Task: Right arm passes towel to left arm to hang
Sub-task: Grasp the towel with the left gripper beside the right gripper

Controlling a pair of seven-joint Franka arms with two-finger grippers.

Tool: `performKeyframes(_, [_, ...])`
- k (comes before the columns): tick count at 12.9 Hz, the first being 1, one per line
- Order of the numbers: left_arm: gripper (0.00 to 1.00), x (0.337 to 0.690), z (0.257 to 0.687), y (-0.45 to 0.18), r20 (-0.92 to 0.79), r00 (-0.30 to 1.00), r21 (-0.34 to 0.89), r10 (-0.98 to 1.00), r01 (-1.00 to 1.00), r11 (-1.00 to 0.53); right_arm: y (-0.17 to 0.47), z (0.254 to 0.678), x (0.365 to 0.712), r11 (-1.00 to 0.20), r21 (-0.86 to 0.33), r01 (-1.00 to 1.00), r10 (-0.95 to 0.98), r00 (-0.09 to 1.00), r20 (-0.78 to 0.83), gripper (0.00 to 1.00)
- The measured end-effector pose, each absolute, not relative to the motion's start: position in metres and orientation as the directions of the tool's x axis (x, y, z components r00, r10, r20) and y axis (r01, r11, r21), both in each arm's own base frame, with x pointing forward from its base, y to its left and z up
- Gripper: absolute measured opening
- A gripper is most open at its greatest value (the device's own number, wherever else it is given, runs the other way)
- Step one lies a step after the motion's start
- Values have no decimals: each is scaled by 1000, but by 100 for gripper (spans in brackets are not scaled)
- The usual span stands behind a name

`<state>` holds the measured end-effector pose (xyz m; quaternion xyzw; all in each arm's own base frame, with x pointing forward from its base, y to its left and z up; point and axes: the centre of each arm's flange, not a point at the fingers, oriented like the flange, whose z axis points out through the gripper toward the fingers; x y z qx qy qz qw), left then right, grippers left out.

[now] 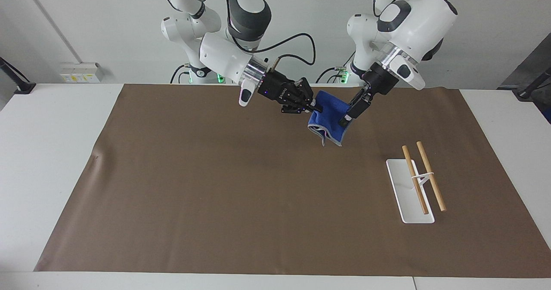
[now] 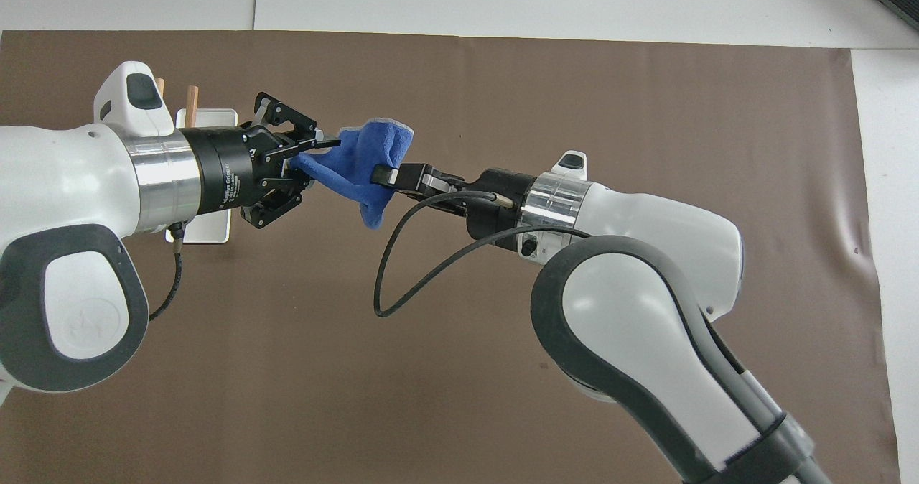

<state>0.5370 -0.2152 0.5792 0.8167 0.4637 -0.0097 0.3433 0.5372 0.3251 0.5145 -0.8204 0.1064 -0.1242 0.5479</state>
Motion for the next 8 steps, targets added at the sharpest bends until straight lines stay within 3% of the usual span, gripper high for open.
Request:
performKeyframes(2, [4,537,578,-215,-336,570,547,750,766,-337,325,514,537,-377,-925,-39,-311,946,87,8])
performKeyframes(6, [2,541,575,-198,-351,549,523,759,787,-327,324,514,538,-377,-925,-40,-312,946,87,8])
performKeyframes(8, [2,546,575,-182,-352,527,521,774,797,-305,320,514,540,-383,-923,-43,-337,937,96,27])
